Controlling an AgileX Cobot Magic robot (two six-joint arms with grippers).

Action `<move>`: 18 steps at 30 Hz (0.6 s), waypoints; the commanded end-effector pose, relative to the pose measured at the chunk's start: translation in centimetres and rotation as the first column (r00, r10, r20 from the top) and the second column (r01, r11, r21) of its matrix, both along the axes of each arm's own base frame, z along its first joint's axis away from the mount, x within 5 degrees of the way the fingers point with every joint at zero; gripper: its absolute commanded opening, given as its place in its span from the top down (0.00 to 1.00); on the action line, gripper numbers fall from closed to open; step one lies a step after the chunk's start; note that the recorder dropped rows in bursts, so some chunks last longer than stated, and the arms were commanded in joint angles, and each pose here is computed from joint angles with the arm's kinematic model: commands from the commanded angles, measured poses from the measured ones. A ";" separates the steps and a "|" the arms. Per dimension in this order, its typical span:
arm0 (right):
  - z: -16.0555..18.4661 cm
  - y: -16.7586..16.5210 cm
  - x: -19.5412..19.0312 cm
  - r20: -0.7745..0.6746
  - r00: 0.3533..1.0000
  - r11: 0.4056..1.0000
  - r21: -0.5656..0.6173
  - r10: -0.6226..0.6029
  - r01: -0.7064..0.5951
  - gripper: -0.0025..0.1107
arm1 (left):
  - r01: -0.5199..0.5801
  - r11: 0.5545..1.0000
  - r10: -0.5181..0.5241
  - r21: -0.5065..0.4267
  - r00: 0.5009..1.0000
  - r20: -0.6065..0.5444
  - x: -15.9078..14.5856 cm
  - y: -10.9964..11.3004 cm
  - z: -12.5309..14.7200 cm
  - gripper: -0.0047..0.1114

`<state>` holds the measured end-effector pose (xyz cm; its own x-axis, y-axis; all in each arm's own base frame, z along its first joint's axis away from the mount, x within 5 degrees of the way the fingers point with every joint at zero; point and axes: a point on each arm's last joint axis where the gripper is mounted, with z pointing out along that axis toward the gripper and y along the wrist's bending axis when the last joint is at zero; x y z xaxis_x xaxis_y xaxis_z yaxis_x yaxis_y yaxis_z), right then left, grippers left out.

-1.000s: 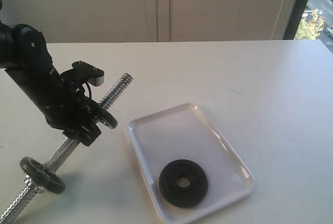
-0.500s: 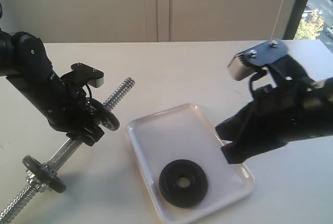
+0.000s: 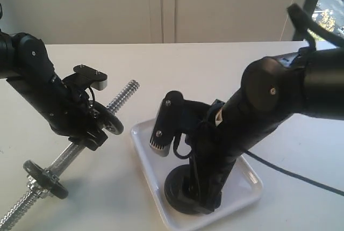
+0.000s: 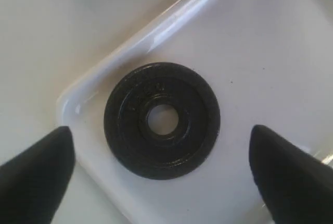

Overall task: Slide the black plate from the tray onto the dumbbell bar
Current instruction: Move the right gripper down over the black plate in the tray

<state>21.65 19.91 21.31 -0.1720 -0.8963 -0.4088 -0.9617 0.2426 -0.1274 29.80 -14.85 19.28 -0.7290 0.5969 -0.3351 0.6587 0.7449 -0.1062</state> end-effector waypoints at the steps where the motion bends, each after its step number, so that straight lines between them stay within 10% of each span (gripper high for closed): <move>1: -0.8 0.6 0.4 0.036 0.999 0.999 -0.034 0.039 -0.038 0.15 | -0.031 0.998 0.033 -0.058 0.999 0.035 0.0 -0.4 1.4 0.96; 18: -4.0 1.3 1.6 0.002 1.000 0.997 -0.075 -0.019 0.019 0.15 | -0.032 0.998 0.034 -0.059 0.999 0.034 0.0 -0.4 1.4 0.96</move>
<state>23.00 20.84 17.32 -0.1962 -0.9234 -0.3300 -0.9593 0.2505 -0.1305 29.80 -14.86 19.28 -0.7297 0.5958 -0.3355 0.6580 0.7453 -0.1075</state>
